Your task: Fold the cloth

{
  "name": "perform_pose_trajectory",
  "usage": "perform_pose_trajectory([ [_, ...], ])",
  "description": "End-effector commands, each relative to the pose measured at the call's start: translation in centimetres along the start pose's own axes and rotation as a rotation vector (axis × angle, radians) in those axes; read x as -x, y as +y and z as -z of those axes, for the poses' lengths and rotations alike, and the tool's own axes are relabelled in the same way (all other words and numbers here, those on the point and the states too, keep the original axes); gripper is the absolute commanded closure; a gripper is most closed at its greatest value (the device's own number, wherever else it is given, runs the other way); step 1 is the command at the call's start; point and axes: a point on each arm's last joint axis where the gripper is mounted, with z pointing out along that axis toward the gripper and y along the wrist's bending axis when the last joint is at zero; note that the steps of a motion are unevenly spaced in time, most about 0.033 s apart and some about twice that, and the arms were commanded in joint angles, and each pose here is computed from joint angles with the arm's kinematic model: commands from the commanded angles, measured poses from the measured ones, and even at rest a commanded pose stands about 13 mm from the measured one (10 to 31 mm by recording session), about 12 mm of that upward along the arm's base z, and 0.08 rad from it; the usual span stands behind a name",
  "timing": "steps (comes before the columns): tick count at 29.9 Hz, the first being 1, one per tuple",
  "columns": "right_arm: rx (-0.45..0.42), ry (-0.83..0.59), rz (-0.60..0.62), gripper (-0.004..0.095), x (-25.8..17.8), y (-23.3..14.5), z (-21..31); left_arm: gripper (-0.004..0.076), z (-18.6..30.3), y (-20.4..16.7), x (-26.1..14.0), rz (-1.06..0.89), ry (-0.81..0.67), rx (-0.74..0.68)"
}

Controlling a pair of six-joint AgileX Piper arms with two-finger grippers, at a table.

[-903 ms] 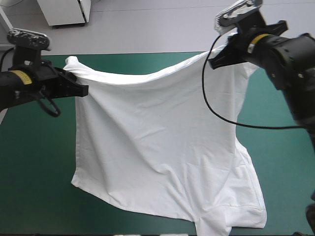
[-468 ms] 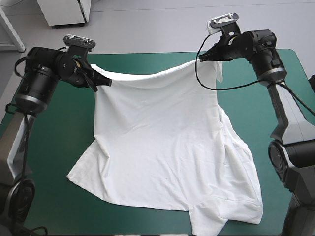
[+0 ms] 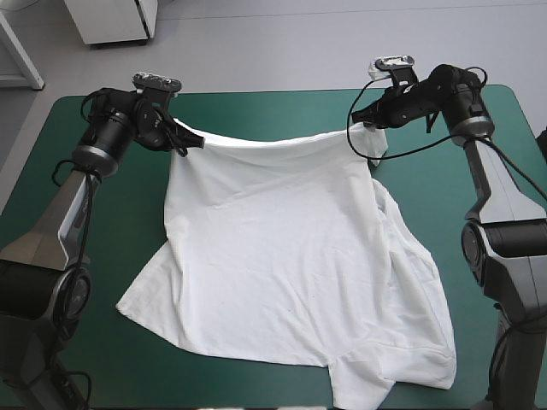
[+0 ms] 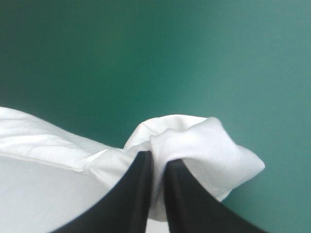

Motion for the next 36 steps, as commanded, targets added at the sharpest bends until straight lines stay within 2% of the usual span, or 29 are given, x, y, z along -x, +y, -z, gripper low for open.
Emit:
perform_pose_trajectory([
  [1, 0.021, -0.128, 0.009, 0.0558, 1.9, 0.5, 3.3, 0.0648, 2.3, 0.4, 1.4, 0.012, -0.131, 0.016],
  [4, 0.021, -0.126, 0.008, 0.0403, 1.9, 0.5, 3.2, 0.0521, 1.5, 0.3, 1.6, -0.001, -0.142, 0.017],
  [8, 0.017, -0.132, 0.001, 0.0396, 1.9, 0.2, 3.3, 0.0348, 0.4, 0.2, 1.6, -0.003, -0.124, 0.014],
  [11, 0.009, -0.132, -0.016, 0.0397, 1.8, -0.6, 3.6, 0.0296, 0.1, 0.5, 1.6, -0.003, -0.117, 0.025],
  [16, 0.096, -0.063, -0.099, 0.0401, 0.8, -1.6, 5.4, 0.0292, 1.0, 2.0, 1.2, 0.049, -0.073, 0.022],
  [21, 0.122, 0.002, -0.101, 0.0488, -0.3, 0.1, 8.2, 0.0292, 4.7, 2.3, 0.5, 0.046, -0.036, -0.020],
  [28, -0.029, 0.126, -0.037, 0.0486, -4.8, 3.9, 13.0, 0.0298, 10.7, 2.0, -1.1, 0.041, -0.083, -0.061],
  [36, -0.053, 0.347, -0.063, 0.0486, -16.5, 7.8, 15.7, 0.0304, 11.1, 0.5, -5.9, 0.046, 0.066, -0.178],
])
